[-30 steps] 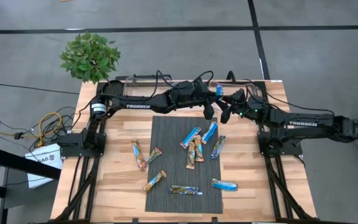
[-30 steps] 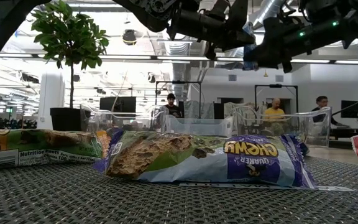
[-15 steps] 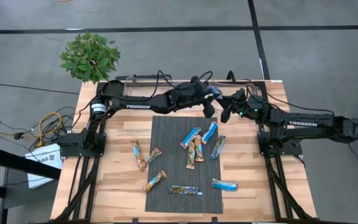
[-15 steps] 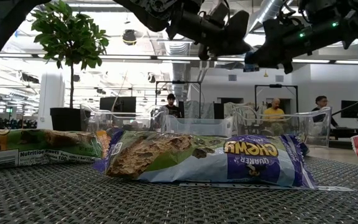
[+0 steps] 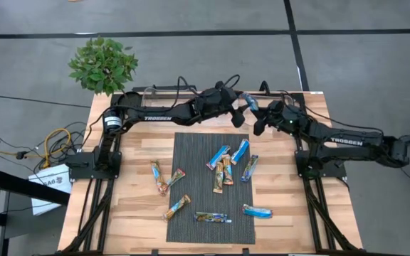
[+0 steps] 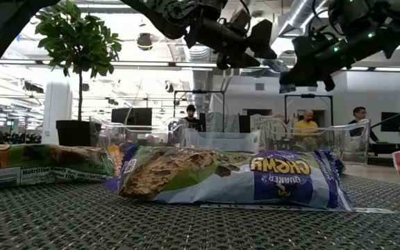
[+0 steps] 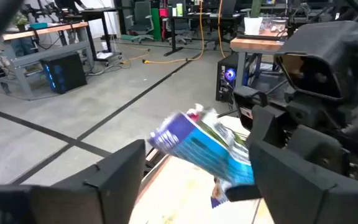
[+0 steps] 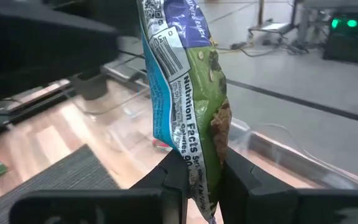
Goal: Pick and place Granola Bars by type
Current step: Put the left blue granola bar into the right transparent bin, then put the top blue granola bar into the right transparent bin
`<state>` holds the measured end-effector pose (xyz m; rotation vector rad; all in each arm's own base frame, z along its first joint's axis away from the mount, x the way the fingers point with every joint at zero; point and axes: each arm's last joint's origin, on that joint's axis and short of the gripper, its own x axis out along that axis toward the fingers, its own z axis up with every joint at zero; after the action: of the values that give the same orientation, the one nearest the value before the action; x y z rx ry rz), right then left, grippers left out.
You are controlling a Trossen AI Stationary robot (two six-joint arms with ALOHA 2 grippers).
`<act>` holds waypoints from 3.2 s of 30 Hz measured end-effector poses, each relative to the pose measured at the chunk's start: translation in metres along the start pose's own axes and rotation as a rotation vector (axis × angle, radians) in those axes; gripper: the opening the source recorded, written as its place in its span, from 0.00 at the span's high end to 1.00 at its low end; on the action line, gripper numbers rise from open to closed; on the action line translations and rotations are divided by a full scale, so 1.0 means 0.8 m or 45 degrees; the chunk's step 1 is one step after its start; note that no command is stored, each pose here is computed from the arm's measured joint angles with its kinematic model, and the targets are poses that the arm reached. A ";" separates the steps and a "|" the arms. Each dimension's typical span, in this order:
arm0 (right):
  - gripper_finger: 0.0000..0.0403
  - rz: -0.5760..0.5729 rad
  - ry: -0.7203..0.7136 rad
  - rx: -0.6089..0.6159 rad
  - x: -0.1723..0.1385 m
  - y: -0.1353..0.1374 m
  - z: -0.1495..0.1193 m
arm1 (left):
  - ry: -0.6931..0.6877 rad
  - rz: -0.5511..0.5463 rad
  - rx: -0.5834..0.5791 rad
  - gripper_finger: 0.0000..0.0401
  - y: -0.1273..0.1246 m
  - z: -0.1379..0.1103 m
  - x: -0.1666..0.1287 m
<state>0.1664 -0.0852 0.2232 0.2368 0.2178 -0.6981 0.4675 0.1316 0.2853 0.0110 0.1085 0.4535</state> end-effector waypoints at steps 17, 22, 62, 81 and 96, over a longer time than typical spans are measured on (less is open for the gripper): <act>0.89 -0.183 0.224 0.474 0.005 -0.046 -0.017 | 0.004 0.006 0.137 0.21 0.003 0.000 0.001; 0.89 -0.187 0.275 0.608 0.012 -0.049 -0.023 | 0.044 0.003 0.141 0.21 0.003 -0.004 0.000; 0.53 0.106 0.290 0.655 0.044 -0.048 -0.024 | 0.143 -0.016 0.112 0.21 0.002 -0.014 0.000; 0.55 0.499 0.171 0.100 0.005 -0.015 -0.003 | 0.143 -0.013 0.058 0.21 0.002 -0.014 0.000; 0.55 0.798 0.117 -0.271 -0.048 0.023 -0.026 | 0.225 -0.006 -0.044 0.21 0.002 -0.022 -0.001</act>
<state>0.1475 -0.0428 0.2167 0.1212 0.2860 -0.0410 0.4639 0.1327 0.2682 -0.0634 0.2739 0.4507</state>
